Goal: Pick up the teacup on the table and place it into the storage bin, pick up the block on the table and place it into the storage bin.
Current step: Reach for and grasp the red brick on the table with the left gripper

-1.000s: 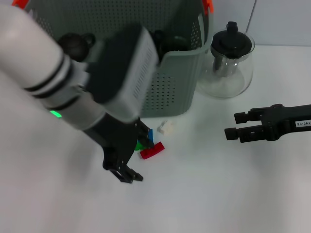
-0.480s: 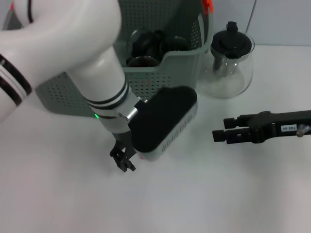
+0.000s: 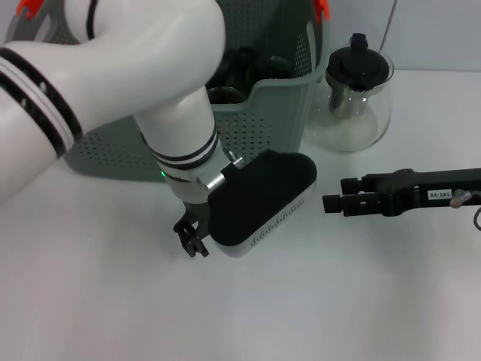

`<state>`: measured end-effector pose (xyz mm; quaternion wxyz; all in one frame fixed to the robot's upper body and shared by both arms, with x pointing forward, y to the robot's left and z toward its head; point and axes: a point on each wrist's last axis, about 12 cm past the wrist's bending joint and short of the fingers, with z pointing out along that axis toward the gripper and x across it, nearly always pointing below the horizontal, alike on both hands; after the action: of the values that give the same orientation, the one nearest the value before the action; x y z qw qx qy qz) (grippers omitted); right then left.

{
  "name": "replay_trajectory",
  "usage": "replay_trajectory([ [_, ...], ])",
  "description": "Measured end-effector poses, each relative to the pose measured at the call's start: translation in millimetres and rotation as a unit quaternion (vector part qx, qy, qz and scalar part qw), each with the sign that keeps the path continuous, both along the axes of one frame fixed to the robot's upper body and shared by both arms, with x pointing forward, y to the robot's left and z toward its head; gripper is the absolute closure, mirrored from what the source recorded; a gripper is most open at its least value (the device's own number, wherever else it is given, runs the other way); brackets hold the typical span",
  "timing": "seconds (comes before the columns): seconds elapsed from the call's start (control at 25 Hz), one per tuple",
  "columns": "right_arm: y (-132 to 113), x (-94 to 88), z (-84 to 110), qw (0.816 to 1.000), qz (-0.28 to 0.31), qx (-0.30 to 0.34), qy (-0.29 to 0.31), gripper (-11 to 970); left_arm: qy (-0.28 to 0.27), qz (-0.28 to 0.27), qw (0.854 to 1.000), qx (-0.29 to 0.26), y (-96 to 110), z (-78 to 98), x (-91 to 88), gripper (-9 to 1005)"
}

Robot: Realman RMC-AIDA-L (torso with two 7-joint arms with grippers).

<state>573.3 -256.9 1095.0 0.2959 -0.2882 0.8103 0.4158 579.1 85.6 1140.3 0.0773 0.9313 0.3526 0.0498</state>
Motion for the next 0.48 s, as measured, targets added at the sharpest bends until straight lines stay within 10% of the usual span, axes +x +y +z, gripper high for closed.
replay_trajectory([
  [0.48, 0, -2.7, -3.4, 1.0, -0.009, 0.009, 0.003, 123, -0.015, -0.052, 0.998, 0.016, -17, -5.4, -1.7, 273],
])
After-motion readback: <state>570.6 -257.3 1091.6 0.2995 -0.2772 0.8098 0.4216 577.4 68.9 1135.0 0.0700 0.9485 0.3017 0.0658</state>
